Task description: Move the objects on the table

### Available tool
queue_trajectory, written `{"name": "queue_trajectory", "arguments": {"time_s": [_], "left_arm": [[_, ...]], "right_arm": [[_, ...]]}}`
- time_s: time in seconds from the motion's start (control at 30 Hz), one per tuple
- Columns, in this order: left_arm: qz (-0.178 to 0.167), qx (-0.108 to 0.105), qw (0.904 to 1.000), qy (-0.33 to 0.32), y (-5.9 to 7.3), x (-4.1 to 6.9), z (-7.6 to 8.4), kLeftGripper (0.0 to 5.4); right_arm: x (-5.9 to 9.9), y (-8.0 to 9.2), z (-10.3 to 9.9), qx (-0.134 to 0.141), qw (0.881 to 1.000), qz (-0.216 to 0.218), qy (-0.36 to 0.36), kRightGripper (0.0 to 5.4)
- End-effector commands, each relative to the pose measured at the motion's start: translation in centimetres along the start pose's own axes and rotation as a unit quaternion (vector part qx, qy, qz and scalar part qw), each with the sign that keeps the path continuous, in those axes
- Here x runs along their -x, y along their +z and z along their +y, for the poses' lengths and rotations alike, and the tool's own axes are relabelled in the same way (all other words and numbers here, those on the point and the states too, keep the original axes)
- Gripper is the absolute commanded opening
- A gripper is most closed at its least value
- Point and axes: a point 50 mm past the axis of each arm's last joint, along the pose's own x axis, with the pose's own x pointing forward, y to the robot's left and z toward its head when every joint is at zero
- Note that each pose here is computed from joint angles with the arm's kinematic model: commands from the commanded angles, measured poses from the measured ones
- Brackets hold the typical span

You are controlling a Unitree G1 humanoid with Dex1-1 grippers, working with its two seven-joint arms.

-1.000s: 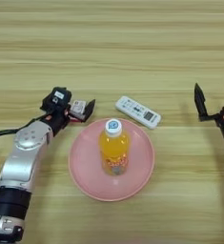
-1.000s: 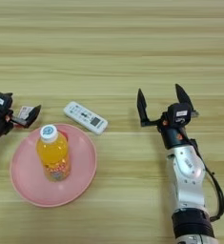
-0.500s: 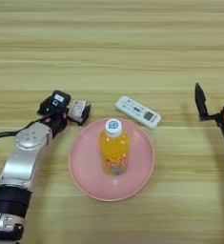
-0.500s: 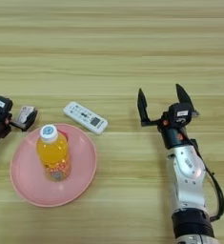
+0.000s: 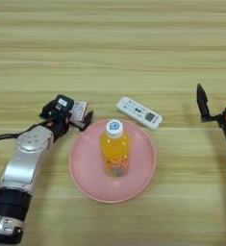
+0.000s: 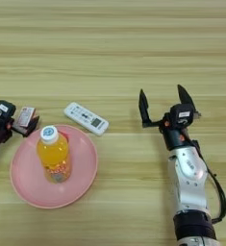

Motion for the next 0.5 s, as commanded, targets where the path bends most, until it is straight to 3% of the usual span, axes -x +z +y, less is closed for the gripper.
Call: {"name": "queue_trajectory", "arguments": {"time_s": [0.03,0.5], "left_arm": [[0.027,-0.002,0.9996,0.005,-1.0,0.2,0.3,5.39],[0.052,0.023,0.9982,0.02,-2.0,0.5,1.5,5.39]], "right_arm": [[0.0,0.1,-0.1,-0.002,1.0,0.001,0.001,5.4],[0.2,0.2,-0.2,-0.002,1.0,-0.001,0.001,5.4]]}}
